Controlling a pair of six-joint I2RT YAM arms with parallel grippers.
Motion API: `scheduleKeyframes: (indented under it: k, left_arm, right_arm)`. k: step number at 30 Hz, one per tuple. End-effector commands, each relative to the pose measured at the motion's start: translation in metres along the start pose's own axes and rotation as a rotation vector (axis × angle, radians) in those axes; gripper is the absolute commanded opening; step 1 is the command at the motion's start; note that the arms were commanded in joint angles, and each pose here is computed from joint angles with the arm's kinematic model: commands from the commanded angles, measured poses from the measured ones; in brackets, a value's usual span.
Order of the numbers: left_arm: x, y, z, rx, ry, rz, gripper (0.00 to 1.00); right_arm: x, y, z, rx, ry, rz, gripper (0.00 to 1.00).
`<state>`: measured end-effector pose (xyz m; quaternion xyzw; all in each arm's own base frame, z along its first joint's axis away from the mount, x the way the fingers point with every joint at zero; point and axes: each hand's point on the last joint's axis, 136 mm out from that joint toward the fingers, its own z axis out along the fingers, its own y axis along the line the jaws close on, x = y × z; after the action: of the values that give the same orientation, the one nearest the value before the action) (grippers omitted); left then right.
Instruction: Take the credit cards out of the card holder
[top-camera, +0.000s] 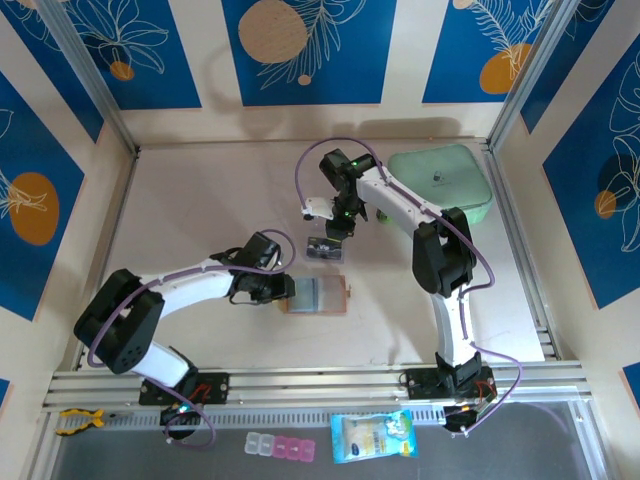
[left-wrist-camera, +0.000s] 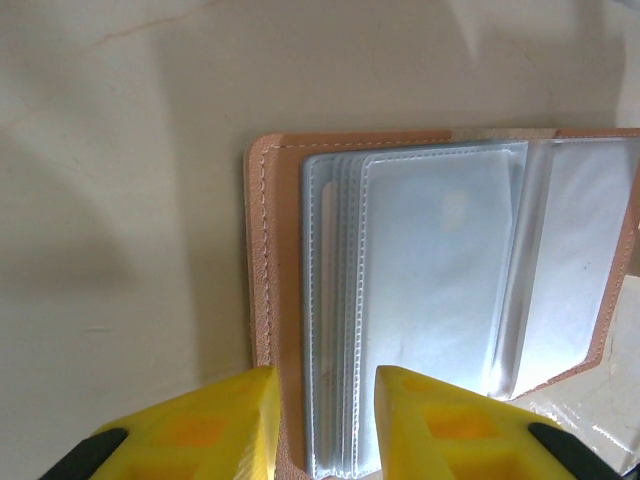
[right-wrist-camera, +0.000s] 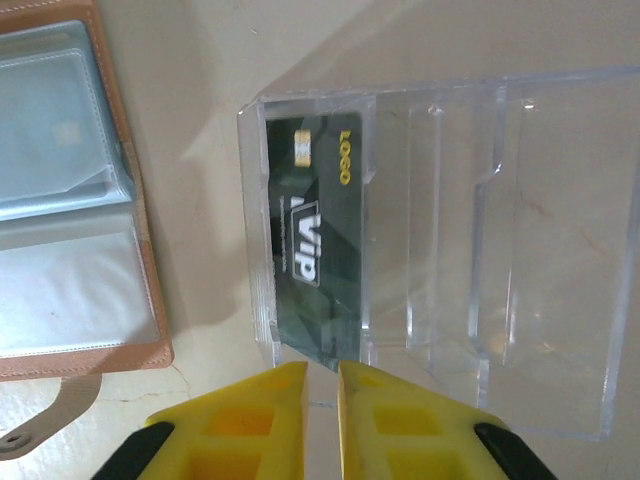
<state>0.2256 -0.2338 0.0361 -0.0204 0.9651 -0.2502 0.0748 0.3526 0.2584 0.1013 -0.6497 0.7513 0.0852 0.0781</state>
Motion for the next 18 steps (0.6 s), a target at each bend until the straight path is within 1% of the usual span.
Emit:
scheduleKeyframes:
  k: [1,8,12,18]
  left_arm:
    - [-0.004,-0.005,-0.010,0.010,-0.015,0.011,0.31]
    - [-0.007,-0.013,-0.006,0.048,-0.012,0.010,0.30]
    - [-0.009,-0.021,-0.001,0.088,-0.004,0.012,0.30]
    - [-0.005,-0.012,0.007,0.064,0.015,0.002,0.30]
  right_arm:
    - [0.003,0.006,-0.001,-0.011,0.016,0.006,0.17]
    - [-0.007,0.013,-0.017,0.039,-0.050,0.076,0.17]
    - [-0.013,0.031,-0.021,0.046,-0.080,0.166,0.17]
    - [-0.025,0.062,-0.024,0.046,-0.152,0.318,0.19]
